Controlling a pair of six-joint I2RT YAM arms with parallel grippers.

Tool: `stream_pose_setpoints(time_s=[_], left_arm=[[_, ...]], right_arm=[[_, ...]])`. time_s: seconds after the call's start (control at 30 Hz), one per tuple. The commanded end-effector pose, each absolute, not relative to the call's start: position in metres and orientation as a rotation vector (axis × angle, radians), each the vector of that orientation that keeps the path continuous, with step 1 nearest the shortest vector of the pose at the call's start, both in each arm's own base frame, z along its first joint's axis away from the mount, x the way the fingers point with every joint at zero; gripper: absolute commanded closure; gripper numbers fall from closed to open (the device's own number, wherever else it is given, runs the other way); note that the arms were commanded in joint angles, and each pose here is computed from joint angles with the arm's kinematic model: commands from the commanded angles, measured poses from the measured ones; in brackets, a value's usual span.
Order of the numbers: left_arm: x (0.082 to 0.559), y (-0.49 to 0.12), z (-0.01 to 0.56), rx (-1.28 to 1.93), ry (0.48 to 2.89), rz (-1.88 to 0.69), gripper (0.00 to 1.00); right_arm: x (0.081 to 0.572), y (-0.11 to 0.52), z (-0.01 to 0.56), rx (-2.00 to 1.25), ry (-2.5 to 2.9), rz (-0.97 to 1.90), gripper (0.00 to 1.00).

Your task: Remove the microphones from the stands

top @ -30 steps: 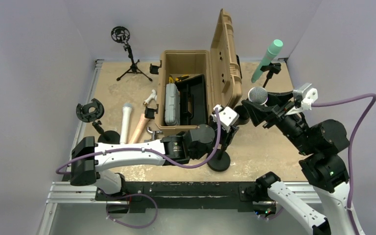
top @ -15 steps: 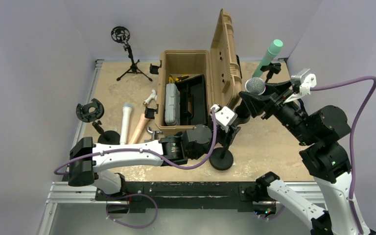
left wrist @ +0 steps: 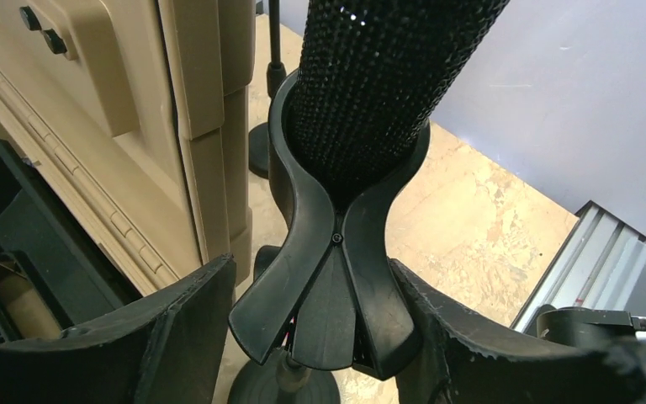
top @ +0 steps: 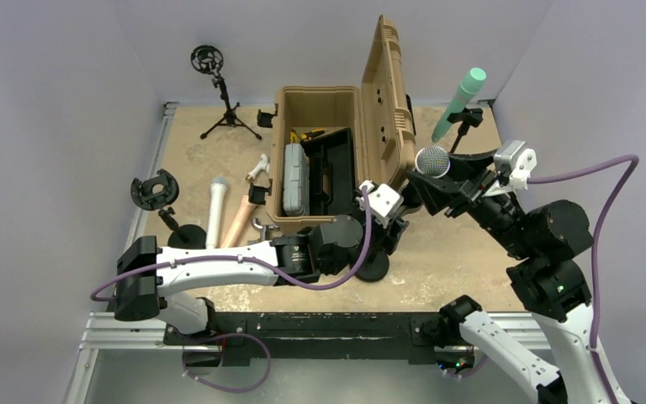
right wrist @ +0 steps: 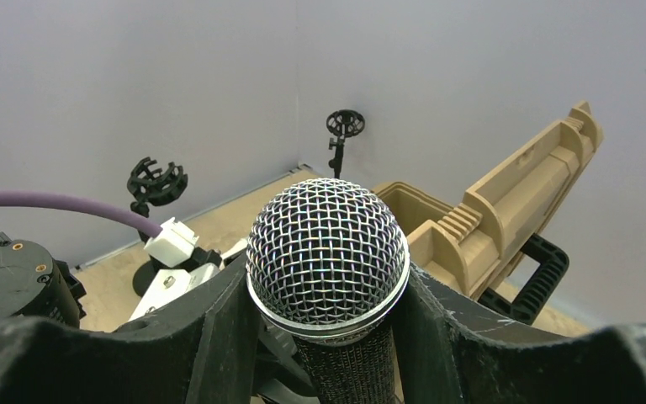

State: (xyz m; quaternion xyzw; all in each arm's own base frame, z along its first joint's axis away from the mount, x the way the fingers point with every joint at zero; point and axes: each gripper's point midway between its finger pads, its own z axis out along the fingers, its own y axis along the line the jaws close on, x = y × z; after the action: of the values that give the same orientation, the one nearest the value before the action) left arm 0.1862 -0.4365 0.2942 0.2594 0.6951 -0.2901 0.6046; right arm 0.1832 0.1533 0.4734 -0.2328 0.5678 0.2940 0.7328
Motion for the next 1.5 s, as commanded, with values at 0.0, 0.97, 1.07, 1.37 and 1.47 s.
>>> stream_pose_setpoints(time_s=[0.0,0.97,1.07,1.37,1.47], left_arm=[[0.192,-0.427,0.312,0.525,1.599,-0.684,0.37],[0.198,-0.435,0.321,0.565,1.620,-0.702,1.00],[0.197,-0.433,0.305,0.576,1.653,-0.689,1.00],[0.196,-0.436,0.302,0.610,1.664,-0.680,0.53],[0.198,-0.437,0.309,0.599,1.647,-0.680,0.41]], right_arm=[[0.166,0.148,0.527,-0.512,1.018,0.631,1.00],[0.163,0.151,0.531,-0.523,1.011,0.653,1.00],[0.163,0.148,0.539,-0.507,0.997,0.651,1.00],[0.162,0.149,0.549,-0.510,0.984,0.657,1.00],[0.162,0.151,0.542,-0.507,0.995,0.672,1.00]])
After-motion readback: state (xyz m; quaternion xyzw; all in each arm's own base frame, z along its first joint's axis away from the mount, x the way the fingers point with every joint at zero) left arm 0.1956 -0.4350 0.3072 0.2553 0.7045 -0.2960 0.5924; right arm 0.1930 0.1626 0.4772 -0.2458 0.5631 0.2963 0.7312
